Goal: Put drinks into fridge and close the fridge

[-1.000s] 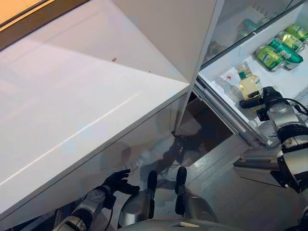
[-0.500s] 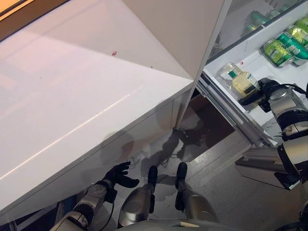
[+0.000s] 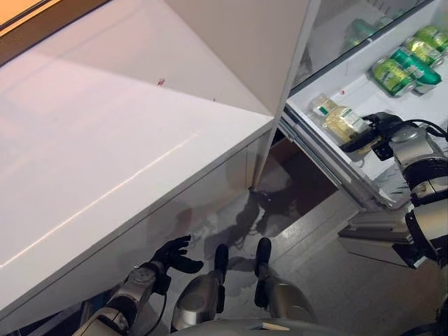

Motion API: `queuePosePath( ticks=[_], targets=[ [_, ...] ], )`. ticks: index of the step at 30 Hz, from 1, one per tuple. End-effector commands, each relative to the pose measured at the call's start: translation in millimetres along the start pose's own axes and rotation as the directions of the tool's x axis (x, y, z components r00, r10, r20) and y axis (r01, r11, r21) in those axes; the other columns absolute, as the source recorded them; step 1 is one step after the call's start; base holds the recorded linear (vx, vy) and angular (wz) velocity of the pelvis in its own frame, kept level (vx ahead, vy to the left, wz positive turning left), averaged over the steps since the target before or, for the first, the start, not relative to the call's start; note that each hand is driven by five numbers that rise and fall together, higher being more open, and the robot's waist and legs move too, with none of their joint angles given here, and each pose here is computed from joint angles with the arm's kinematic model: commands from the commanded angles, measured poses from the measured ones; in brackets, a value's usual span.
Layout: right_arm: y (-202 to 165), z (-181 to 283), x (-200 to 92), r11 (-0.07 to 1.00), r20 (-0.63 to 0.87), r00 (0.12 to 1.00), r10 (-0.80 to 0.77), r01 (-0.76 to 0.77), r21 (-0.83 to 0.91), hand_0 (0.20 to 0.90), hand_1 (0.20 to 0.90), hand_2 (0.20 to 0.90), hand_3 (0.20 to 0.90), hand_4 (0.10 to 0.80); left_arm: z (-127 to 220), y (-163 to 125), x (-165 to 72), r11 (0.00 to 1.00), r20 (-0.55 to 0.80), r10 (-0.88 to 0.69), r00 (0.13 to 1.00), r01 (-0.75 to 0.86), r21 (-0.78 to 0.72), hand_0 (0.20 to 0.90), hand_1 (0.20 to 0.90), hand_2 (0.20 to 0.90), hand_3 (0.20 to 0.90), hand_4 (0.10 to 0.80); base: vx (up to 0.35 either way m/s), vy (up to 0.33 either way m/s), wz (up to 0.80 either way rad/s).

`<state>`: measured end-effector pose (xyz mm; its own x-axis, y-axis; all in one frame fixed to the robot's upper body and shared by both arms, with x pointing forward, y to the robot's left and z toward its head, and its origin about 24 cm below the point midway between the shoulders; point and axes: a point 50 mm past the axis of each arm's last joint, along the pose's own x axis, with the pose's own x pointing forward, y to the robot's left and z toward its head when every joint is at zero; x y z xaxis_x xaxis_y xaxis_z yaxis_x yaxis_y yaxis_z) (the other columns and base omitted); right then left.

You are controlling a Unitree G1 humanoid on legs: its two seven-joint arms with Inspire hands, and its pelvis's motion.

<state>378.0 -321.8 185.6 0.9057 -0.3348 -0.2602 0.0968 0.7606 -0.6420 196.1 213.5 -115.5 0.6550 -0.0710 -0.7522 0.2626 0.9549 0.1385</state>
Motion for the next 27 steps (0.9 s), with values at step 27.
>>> queuePosePath(
  ticks=[27],
  targets=[
    [-58,-59,-90,0.244,0.056,0.374,-0.926,0.477,0.845,0.9,0.9,0.9,0.9,0.8,-56,-23,-11,0.997,-0.216,-0.042,0.976,0.054,0.049,0.9,0.9,0.9,0.9,0.8,0.019,0.078,-0.14]
  ],
)
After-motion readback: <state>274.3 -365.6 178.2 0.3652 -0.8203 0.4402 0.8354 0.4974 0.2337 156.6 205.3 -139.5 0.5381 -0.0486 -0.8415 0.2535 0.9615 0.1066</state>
